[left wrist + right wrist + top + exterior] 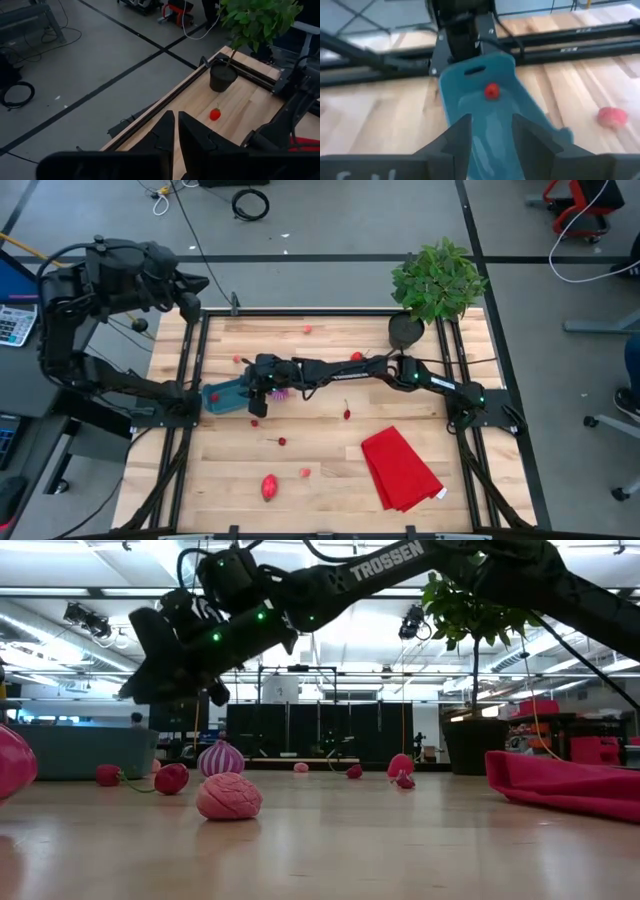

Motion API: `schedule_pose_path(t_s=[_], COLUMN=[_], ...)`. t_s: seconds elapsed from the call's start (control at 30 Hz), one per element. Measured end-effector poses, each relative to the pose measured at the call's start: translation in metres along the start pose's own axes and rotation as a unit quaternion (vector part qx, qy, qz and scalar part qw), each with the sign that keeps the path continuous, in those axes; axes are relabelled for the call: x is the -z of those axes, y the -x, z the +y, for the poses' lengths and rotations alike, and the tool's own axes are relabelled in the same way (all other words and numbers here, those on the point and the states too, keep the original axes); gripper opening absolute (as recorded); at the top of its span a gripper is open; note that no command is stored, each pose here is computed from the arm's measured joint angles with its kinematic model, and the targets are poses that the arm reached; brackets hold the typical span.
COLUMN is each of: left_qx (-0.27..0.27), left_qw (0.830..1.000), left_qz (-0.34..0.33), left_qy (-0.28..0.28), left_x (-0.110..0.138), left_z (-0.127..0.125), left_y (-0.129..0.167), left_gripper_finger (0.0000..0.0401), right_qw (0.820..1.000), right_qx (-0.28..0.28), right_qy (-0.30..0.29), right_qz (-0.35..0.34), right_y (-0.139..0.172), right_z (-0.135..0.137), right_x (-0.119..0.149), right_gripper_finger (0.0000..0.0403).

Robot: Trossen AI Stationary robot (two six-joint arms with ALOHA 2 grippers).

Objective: Pick and placing Produce into tupperware
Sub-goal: Put the middle left pink peach into the blue bin

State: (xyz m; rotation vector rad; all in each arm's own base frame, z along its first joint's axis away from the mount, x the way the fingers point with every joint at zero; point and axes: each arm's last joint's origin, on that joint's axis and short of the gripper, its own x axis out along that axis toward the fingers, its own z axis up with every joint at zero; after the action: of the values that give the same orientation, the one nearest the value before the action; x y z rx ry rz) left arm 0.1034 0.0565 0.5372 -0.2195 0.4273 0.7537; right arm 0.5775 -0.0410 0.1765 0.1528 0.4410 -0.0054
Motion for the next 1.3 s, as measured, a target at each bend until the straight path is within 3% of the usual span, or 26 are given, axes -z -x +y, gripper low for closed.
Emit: schedule_pose_path(t_s=[0.23, 0.53, 0.77, 0.87, 0.97, 1.13, 1.3], left_qx=[-0.02, -0.06, -0.1, -0.126, -0.117, -0.082, -0.089], left_qw=[0.997, 0.983, 0.938, 0.918, 0.903, 0.89, 0.889], left_qz=[0.08, 0.174, 0.332, 0.372, 0.404, 0.424, 0.415], left_qy=[-0.005, 0.021, 0.026, 0.057, 0.093, 0.145, 0.17], left_x=[0.013, 0.038, 0.096, 0.128, 0.163, 0.216, 0.254], left_z=[0.002, 0.006, 0.012, 0.018, 0.024, 0.03, 0.036], left_y=[-0.005, -0.043, -0.115, -0.147, -0.176, -0.207, -0.223], left_gripper_finger=[0.0035, 0.0087, 0.0144, 0.0165, 0.0178, 0.0182, 0.0176], right_qw=[1.0, 0.99, 0.992, 0.992, 0.992, 0.991, 0.992], right_qx=[-0.001, 0.037, 0.083, 0.098, 0.112, 0.123, 0.119], right_qy=[-0.023, -0.051, -0.046, -0.052, -0.051, -0.045, -0.042], right_qz=[0.021, 0.126, 0.087, 0.057, 0.032, 0.015, 0.022], right_y=[0.021, 0.128, 0.211, 0.238, 0.26, 0.278, 0.279], right_z=[0.005, 0.011, 0.023, 0.029, 0.035, 0.046, 0.051], right_x=[-0.037, -0.093, -0.138, -0.152, -0.162, -0.168, -0.166], right_gripper_finger=[0.0166, 0.0178, 0.017, 0.0166, 0.0163, 0.0158, 0.0158])
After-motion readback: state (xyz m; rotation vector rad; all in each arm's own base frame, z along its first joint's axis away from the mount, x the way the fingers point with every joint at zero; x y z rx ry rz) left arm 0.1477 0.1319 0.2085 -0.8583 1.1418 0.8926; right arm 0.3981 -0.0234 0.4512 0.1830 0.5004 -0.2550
